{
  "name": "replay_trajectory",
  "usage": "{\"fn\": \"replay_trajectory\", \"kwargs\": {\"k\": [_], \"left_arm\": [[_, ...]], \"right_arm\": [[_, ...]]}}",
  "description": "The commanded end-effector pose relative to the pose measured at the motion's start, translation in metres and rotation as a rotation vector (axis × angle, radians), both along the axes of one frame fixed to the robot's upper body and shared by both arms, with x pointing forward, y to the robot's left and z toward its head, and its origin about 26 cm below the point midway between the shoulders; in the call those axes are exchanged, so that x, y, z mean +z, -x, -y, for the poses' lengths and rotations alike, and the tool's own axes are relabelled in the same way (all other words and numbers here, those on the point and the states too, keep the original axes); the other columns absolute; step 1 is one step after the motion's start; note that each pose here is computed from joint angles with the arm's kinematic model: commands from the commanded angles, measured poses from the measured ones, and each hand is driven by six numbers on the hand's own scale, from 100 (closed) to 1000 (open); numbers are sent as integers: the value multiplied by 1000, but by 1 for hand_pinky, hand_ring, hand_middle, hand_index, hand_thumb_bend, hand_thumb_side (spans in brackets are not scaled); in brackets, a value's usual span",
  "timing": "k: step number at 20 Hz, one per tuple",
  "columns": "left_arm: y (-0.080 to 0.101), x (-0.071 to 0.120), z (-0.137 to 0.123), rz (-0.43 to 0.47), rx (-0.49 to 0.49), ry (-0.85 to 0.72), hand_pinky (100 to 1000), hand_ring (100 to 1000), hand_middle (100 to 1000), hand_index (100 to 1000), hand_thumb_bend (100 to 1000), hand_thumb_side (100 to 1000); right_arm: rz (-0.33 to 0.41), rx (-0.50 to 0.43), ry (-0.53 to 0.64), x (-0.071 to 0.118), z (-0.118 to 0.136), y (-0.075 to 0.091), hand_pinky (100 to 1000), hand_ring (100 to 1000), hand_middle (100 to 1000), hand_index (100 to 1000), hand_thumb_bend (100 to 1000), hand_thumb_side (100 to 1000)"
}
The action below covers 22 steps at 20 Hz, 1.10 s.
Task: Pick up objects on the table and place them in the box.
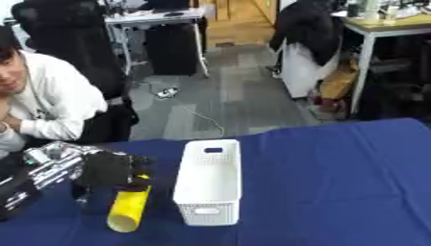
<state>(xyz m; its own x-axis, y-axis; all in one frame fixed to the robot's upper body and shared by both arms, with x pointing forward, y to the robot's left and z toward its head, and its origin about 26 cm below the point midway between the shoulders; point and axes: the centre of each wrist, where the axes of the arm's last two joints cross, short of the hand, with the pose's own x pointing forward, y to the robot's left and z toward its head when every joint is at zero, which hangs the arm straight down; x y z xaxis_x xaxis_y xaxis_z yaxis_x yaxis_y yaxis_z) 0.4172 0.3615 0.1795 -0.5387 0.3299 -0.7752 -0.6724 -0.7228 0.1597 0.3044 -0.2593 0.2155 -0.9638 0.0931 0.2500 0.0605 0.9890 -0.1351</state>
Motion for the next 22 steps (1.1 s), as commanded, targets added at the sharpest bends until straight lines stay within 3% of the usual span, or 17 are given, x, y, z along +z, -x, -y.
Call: {"fn": "replay_trajectory", "kwargs": {"k": [1, 22], "left_arm": [[0, 13, -8, -317, -109, 104, 1000, 1000, 1000, 996, 1000, 886], [-11, 2, -3, -315, -88, 117, 1000, 1000, 1000, 996, 1000, 863]], "right_arm": [[33, 1, 14, 9, 2, 2, 100, 216, 214, 359, 142, 806], [43, 21, 2, 11, -2, 1, 100, 216, 215, 359, 141, 805]]}}
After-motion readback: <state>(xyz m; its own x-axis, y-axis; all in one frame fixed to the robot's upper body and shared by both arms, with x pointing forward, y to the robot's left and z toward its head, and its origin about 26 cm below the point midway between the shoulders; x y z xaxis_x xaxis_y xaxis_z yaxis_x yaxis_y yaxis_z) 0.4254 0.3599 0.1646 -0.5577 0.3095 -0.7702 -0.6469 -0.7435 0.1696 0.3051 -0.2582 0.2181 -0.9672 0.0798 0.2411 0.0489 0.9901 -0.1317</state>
